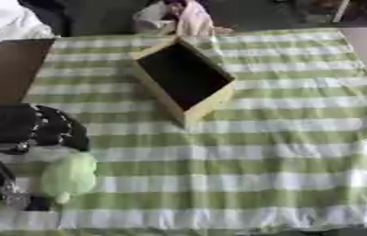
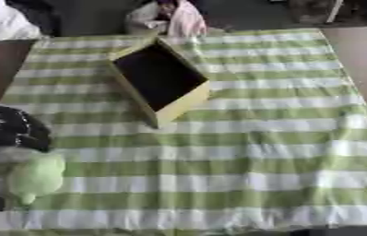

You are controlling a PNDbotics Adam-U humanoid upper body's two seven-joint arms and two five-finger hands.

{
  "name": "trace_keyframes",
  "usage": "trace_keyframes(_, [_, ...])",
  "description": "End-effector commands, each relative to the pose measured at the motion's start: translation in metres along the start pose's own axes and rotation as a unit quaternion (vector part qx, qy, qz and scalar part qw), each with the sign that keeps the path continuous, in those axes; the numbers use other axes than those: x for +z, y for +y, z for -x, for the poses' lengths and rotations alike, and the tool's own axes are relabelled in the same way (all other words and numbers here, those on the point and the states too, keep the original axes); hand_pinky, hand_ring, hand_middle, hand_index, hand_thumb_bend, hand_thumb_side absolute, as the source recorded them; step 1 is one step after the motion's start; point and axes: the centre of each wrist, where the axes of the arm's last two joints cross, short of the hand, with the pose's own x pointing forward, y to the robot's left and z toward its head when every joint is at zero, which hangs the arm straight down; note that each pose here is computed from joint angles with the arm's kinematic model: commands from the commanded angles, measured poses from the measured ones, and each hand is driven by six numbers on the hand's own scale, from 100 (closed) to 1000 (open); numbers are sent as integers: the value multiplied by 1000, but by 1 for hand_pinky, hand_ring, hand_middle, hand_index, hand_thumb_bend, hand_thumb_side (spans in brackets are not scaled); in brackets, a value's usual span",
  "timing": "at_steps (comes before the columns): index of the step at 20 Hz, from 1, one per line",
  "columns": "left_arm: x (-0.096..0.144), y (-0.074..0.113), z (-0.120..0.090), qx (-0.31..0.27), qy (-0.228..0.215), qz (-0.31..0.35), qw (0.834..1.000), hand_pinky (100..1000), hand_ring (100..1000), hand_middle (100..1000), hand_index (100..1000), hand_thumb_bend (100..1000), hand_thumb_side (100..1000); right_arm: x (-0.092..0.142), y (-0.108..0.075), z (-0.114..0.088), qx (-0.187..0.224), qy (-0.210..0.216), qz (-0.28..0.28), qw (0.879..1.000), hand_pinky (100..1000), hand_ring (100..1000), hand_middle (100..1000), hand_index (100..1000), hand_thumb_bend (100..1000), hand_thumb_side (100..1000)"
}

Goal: Pick up objects on the table and place them in the box.

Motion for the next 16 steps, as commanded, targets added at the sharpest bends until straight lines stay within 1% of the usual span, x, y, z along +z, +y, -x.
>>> trace_keyframes(1, [1,7,2,-12,20,3,1000,757,825,751,870,432,811,-4,-3,-4,3,-9,0,1000,643,602,563,790,100,1000])
trace_keyframes(4, [-2,3,2,-6,30,5,1000,750,821,748,867,413,809,-4,-3,-4,3,-10,-1,1000,643,602,563,790,100,1000])
trace_keyframes(8, [-4,2,1,-8,39,14,999,752,822,748,867,428,824,-6,-3,-5,4,-13,0,1000,644,603,564,790,100,1000])
trace_keyframes(12, [-4,-1,2,-8,46,28,999,757,825,751,871,461,846,-6,-3,-5,4,-13,0,1000,644,603,564,790,100,1000])
trace_keyframes(13, [-4,-2,3,-8,48,32,998,762,828,745,872,483,854,-6,-3,-5,4,-13,0,1000,644,603,564,790,100,1000])
trace_keyframes(16, [-5,-4,3,-13,53,47,997,771,835,745,878,506,847,-6,-2,-5,2,-13,-1,1000,644,603,563,790,100,1000])
